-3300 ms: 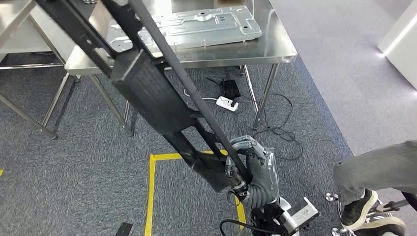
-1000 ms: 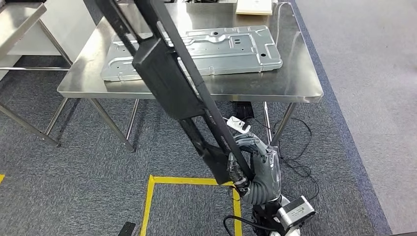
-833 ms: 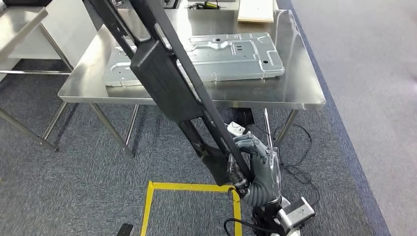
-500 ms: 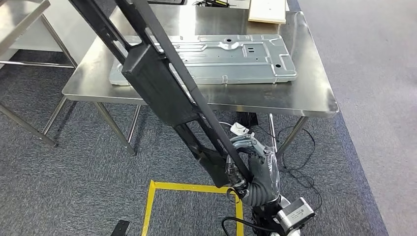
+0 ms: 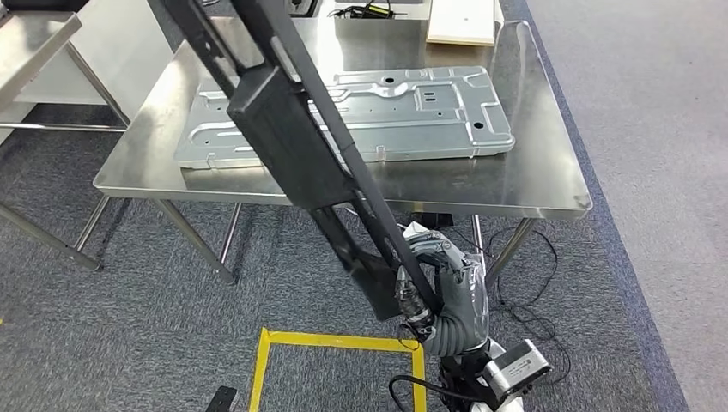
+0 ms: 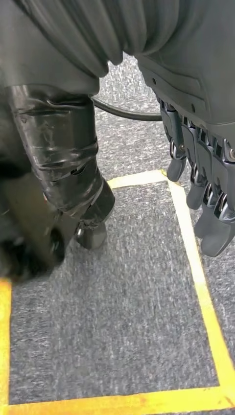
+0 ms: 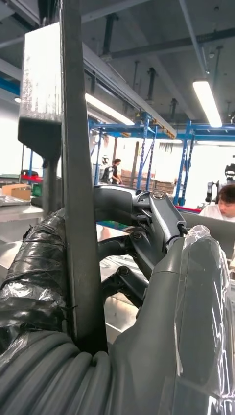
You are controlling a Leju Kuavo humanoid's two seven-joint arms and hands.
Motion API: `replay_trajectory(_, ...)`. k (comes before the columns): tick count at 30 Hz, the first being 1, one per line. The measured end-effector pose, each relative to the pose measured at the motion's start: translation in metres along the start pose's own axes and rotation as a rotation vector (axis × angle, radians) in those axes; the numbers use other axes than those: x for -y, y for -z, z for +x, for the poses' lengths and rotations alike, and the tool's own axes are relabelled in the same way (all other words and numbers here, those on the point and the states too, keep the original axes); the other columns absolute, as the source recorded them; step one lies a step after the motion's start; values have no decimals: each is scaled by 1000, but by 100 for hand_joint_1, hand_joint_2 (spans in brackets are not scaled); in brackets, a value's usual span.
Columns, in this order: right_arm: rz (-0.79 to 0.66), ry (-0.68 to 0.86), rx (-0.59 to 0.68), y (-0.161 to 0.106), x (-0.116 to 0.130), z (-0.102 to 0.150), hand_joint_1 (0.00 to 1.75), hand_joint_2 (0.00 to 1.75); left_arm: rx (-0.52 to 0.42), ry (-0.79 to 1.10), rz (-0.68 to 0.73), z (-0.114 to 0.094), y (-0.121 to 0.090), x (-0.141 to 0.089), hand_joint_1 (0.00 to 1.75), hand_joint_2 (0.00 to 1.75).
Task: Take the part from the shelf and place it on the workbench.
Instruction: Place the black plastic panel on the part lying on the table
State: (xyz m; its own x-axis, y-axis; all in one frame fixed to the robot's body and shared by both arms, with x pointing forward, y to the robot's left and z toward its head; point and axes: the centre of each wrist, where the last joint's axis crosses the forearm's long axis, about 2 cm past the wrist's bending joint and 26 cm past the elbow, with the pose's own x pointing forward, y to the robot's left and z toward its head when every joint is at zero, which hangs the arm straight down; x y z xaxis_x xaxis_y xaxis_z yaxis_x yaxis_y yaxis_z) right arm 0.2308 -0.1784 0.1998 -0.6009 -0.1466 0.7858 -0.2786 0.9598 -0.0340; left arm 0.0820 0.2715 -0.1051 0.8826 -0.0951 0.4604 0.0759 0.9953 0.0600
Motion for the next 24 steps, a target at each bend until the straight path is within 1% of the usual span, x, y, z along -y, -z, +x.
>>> replay_trajectory(12,7,-24,19,6,-3,0,175,175,-1,-22,5,-1,0,-7,0,175)
replay_trajectory(16,16,-62,9,6,-3,-1,175,175,0,-23,9,-1,0,-9,0,175)
replay_trajectory(19,36,-131,-19,9,-2,0,175,175,0,-22,9,-2,0,-9,0,175)
replay_trajectory(24,143,-348,-82,24,9,8,175,175,3,-19,8,-1,1,-13,0,175)
